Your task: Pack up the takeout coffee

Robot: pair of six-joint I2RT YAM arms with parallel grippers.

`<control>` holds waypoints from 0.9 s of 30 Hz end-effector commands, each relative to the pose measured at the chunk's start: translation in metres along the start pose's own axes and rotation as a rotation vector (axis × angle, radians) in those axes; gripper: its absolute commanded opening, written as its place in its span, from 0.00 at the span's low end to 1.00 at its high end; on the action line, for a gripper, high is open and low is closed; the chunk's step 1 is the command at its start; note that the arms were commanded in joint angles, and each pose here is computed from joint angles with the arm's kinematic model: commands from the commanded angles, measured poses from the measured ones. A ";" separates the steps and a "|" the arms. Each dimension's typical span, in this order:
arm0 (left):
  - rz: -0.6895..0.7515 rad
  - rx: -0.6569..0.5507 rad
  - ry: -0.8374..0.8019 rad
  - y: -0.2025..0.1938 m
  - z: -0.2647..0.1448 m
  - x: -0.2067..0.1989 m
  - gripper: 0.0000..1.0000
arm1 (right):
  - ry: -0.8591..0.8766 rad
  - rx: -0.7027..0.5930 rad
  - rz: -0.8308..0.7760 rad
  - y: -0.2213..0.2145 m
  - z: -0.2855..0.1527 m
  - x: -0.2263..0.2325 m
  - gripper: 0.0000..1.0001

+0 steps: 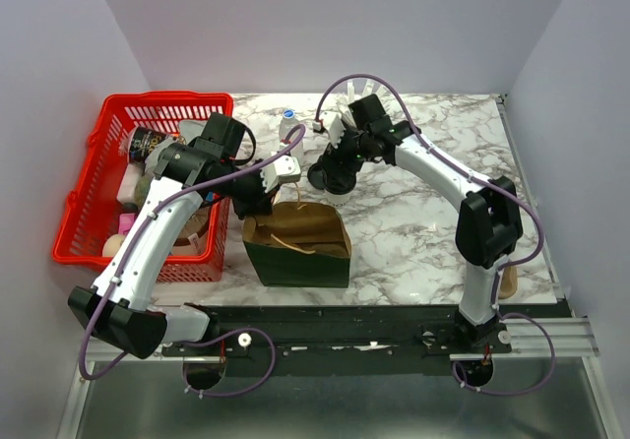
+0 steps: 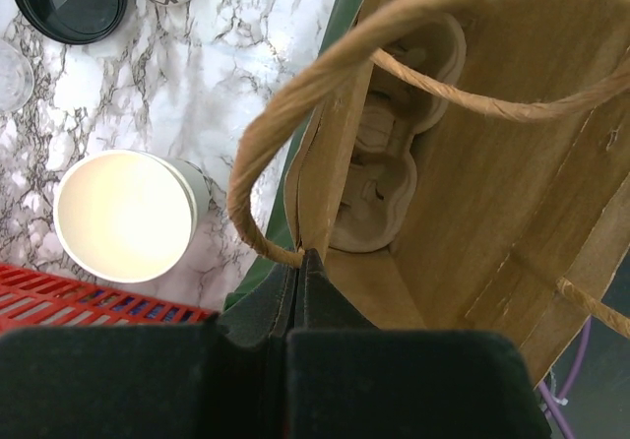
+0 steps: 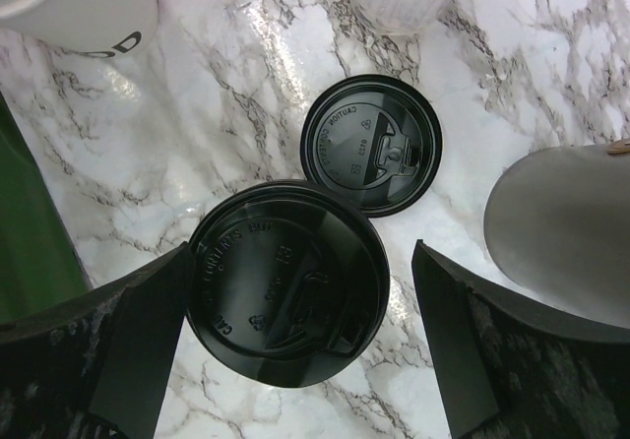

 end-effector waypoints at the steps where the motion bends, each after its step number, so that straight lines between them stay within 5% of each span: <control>1: -0.064 0.094 -0.043 -0.022 0.001 -0.013 0.00 | 0.042 0.028 -0.010 -0.004 0.002 0.008 1.00; 27: -0.077 0.092 -0.034 -0.018 0.005 -0.006 0.00 | 0.081 -0.026 -0.032 0.005 -0.001 0.013 1.00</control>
Point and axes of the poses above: each gripper's point midway between its finger pads, its own z axis out along the fingers, its own x axis along the line the jaws close on, y = z × x, the point moved 4 cm from there along -z, back along the fingers, and after that the axes turned 6 degrees about -z, right-handed, at the moved point
